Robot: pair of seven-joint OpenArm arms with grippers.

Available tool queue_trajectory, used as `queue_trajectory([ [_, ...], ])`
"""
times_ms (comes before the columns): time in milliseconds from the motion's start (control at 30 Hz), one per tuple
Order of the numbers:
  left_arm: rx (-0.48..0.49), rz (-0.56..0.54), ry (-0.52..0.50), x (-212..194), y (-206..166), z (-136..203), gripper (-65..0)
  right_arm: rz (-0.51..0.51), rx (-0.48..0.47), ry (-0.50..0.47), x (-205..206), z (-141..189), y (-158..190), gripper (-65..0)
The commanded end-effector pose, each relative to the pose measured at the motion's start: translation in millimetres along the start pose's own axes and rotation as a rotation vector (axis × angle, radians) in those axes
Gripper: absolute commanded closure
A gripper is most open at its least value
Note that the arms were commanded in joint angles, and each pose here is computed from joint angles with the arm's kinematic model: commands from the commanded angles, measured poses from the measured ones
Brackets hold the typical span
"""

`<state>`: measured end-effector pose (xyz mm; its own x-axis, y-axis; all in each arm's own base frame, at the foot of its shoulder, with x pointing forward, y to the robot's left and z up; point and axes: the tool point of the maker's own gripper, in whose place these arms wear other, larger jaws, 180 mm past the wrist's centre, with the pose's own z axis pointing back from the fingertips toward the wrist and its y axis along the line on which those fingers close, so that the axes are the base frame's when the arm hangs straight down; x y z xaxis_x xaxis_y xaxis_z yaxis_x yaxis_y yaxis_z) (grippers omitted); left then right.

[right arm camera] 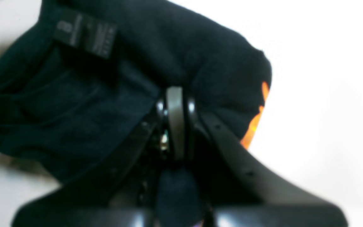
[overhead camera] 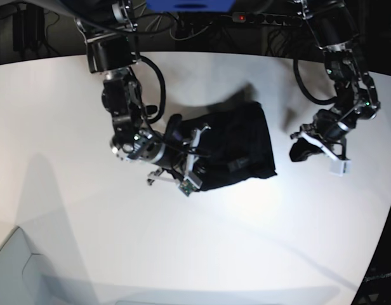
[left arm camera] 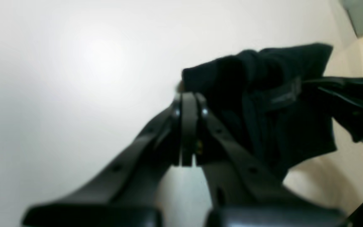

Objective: Layout the t-shirt on the table in an organized manner, then fold the t-shirt properly
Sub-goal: 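Grasp the shirt bundle with both grippers and fold it over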

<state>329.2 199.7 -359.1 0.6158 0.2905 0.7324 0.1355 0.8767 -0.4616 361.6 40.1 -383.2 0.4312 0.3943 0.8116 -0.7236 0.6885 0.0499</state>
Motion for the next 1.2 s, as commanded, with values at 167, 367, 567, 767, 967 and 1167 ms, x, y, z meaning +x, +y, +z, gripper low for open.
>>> queue_trajectory([
  [167,-0.133,-0.026,-0.114,37.2,-48.4,1.4,-0.1,0.003,0.016,-0.058,23.4,-2.6,8.1,0.0],
  [367,-0.238,-0.023,-0.058,14.0,-99.3,-28.5,-0.1,-0.015,0.035,-0.054,19.9,-6.3,18.1,0.0],
  [567,-0.177,-0.108,-0.003,-5.1,-110.6,-65.7,-0.1,-0.017,0.038,-0.052,19.3,-5.8,21.1,0.0],
  [767,-0.126,-0.080,0.060,-26.0,-85.2,-81.1,-0.1,-0.004,0.018,-0.039,13.2,-0.7,11.3,0.0],
  [967,-0.073,-0.079,0.113,-33.1,-48.1,-78.3,-0.1,0.061,-0.041,-0.089,29.8,22.0,-4.9,0.0],
  [1167,-0.069,-0.043,0.103,-37.2,-41.2,-85.1,-0.1,0.087,-0.058,-0.128,46.5,28.9,-7.5,0.0],
])
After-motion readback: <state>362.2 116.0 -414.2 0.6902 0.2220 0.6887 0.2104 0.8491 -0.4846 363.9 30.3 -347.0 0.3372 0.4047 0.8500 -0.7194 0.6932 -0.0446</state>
